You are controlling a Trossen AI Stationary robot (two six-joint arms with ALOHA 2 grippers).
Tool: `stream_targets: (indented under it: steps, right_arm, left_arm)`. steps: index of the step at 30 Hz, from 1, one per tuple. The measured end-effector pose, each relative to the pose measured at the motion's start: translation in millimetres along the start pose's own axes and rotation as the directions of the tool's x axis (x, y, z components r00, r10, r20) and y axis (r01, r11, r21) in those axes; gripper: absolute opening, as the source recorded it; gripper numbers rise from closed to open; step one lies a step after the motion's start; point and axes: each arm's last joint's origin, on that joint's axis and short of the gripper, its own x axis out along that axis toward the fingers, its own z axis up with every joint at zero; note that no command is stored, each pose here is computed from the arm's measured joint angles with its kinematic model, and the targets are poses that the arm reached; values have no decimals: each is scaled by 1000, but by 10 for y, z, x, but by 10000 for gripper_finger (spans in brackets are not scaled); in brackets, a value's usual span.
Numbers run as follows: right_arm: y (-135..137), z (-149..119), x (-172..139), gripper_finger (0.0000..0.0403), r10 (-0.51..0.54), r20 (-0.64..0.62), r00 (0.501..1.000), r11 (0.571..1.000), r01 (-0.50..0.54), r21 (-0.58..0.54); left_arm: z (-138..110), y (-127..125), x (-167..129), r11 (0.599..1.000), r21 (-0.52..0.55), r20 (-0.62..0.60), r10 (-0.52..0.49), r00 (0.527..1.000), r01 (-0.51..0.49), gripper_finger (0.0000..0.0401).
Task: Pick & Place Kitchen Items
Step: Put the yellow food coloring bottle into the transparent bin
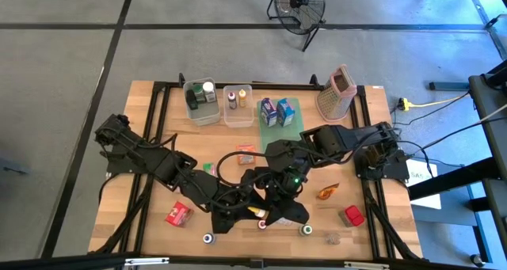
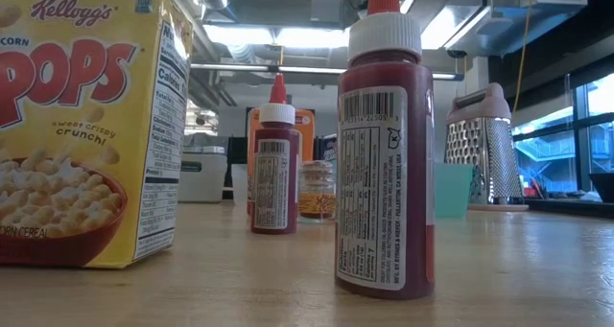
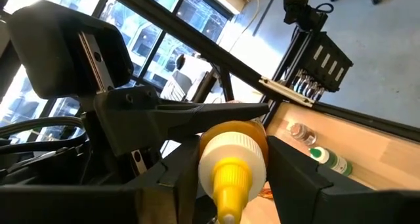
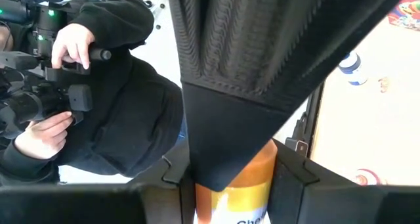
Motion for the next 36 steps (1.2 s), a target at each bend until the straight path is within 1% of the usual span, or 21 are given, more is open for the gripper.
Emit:
stream_targets:
  steps: [3, 6, 10, 17, 20, 25, 27, 30, 32, 34, 36]
  right_arm:
    - [-1, 0, 0, 132, -2, 0, 1000, 1000, 2, -15]
    - [-6, 0, -2, 148, -6, 1, 1000, 1000, 6, -17]
    - [-23, -7, -6, 187, -50, 10, 999, 999, 50, -10]
    - [-62, -22, -32, 266, -79, -7, 997, 997, 78, -14]
    - [-93, -30, -82, 289, -95, -19, 995, 995, 95, -22]
    - [-104, -84, -247, 299, -134, -46, 990, 991, 133, -10]
    - [-82, -97, -311, 300, -135, -41, 990, 991, 134, -24]
    - [-26, -132, -421, 300, -139, -31, 990, 990, 138, -36]
    - [18, -163, -512, 300, -143, -24, 989, 989, 142, -37]
    - [53, -245, -620, 300, -179, -47, 983, 984, 178, -20]
    - [107, -343, -734, 300, -243, -57, 968, 970, 243, -10]
  left_arm:
    - [-3, -3, 0, 1000, 1, -4, -2, 1000, 2, 145]
    - [-6, -3, 0, 1000, 1, -10, 1, 1000, -1, 145]
    - [-17, -1, 1, 1000, -4, -26, 7, 1000, -7, 144]
    - [-15, -8, 6, 999, -32, -39, 17, 999, -19, 144]
    - [-18, -6, 7, 998, -57, -43, 20, 999, -23, 144]
    - [-15, -26, 4, 993, -106, -79, 37, 996, -46, 144]
    - [-8, -40, -1, 991, -128, -87, 37, 995, -48, 144]
    - [15, -77, -18, 985, -168, -85, 15, 996, -29, 144]
    - [21, -118, -36, 976, -217, -97, -13, 995, -8, 144]
    - [2, -142, -54, 959, -283, -129, -31, 991, -7, 144]
    - [-33, -150, -71, 942, -333, -184, -27, 983, -36, 144]
